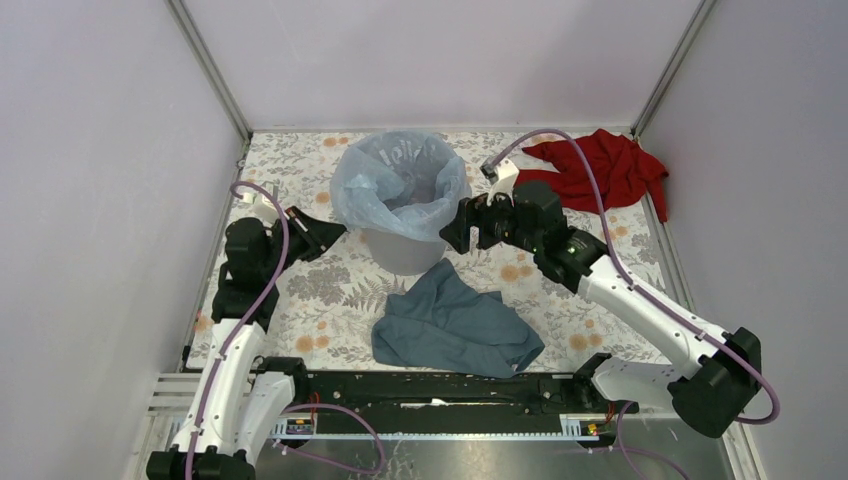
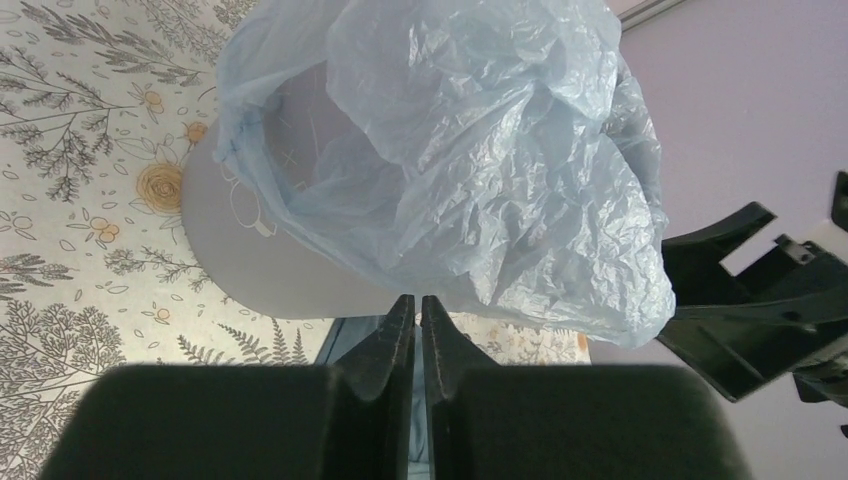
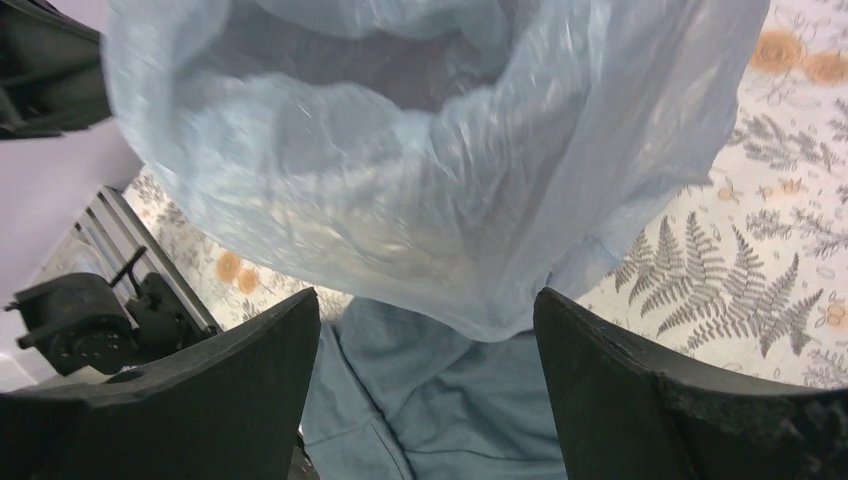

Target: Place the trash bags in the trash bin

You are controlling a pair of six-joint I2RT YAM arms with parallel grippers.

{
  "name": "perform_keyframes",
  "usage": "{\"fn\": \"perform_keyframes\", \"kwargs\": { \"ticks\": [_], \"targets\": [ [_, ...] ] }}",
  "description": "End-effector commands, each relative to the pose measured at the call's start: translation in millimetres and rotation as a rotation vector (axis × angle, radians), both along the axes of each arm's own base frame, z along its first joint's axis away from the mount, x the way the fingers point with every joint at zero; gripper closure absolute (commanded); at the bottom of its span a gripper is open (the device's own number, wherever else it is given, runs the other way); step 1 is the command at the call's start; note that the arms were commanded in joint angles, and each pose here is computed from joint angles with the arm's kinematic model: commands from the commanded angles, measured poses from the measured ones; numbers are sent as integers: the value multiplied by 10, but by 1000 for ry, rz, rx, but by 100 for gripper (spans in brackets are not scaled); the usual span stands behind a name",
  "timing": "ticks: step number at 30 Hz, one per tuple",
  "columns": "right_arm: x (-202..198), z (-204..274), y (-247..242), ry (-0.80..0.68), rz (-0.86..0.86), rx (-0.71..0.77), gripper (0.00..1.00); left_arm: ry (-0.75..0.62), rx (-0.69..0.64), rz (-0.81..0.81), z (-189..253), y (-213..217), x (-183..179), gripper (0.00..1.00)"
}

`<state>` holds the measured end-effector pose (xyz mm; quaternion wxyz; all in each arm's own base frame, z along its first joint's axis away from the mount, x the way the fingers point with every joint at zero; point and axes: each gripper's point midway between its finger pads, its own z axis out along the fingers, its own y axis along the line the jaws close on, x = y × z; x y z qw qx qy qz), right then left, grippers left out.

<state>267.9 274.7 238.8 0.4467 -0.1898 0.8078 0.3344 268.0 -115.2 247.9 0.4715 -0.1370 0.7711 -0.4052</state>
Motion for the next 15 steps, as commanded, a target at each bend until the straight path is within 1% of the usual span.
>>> {"fn": "perform_keyframes", "kwargs": {
  "ticks": [1, 3, 5, 6, 7, 8, 9, 10, 13, 15],
  "targets": [
    [70, 534, 45, -64, -16, 68, 15, -22, 30, 19, 9, 45, 38, 96],
    [103, 680, 62, -72, -17, 65, 13, -6, 36, 19, -45, 50, 79, 100],
    [150, 828, 93, -88, -15, 68, 9, 2, 37, 9, -70, 35, 103, 100],
    [172, 887, 112, -92, -13, 68, 6, -5, 39, 7, -47, 35, 103, 98],
    [202, 945, 144, -93, -9, 68, 3, -13, 46, 8, -29, 41, 97, 93],
    [227, 996, 178, -85, -2, 62, 2, -24, 62, 18, -1, 65, 93, 85],
    [262, 1037, 231, -74, 8, 59, 2, -34, 86, 37, 23, 106, 86, 73],
    [327, 1053, 307, -58, 15, 58, 2, -42, 110, 67, 58, 164, 87, 55],
    [492, 1147, 485, -33, 11, 91, 2, -50, 148, 99, 84, 238, 75, 30],
    [638, 1129, 590, -10, -8, 94, 4, -48, 149, 63, 58, 189, 105, 24]
  ]
}}
